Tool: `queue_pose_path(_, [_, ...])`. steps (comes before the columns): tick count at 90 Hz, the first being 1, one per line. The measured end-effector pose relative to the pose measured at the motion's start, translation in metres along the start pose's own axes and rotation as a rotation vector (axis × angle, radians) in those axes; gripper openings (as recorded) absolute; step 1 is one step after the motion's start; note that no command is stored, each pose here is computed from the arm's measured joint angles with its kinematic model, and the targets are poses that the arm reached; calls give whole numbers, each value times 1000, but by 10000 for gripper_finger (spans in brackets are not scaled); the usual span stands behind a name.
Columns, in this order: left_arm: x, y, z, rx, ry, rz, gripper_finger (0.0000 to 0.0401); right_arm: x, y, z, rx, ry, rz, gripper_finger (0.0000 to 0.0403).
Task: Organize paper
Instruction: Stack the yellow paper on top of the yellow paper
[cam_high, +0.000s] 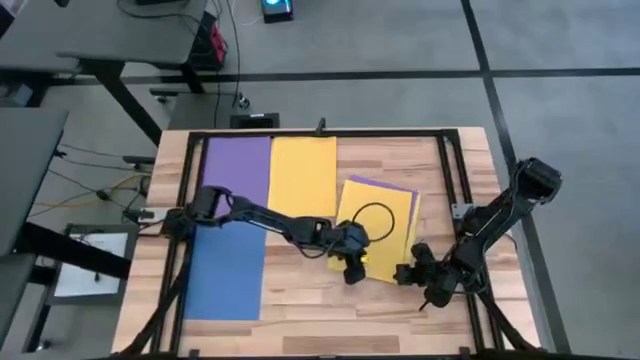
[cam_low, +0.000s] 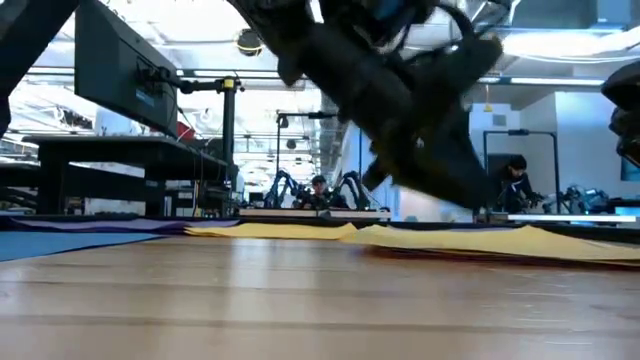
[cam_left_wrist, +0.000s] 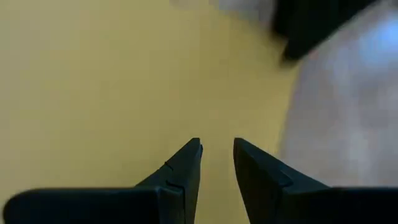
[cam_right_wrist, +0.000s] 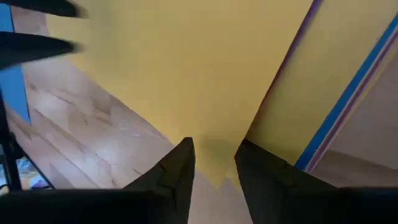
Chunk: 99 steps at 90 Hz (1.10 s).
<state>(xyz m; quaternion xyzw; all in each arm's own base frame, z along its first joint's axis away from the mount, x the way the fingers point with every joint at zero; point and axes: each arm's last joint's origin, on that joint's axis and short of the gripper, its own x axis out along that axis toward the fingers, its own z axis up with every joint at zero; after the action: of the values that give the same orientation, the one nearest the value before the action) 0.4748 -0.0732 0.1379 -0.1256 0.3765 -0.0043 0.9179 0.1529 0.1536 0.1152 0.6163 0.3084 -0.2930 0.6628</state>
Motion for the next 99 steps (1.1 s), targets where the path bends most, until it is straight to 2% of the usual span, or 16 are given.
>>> queue_pose_path(15, [-4, -6, 5, 86, -33, -33, 82, 2, 3, 2, 16, -12, 13, 108])
queue_pose_path(47, [0, -7, -8, 196, -2, -41, 82, 8, 8, 8, 47, -54, 41, 108])
queue_pose_path(64, [2, -3, -15, 202, 1, -38, 82, 11, 18, 11, 10, -44, 100, 108])
queue_pose_path(81, [3, -5, -13, 257, -25, -84, 82, 16, 27, 19, -47, -69, 126, 108])
queue_pose_path(99, [2, -6, -13, 261, -20, -102, 82, 20, 31, 30, 69, -102, 115, 108])
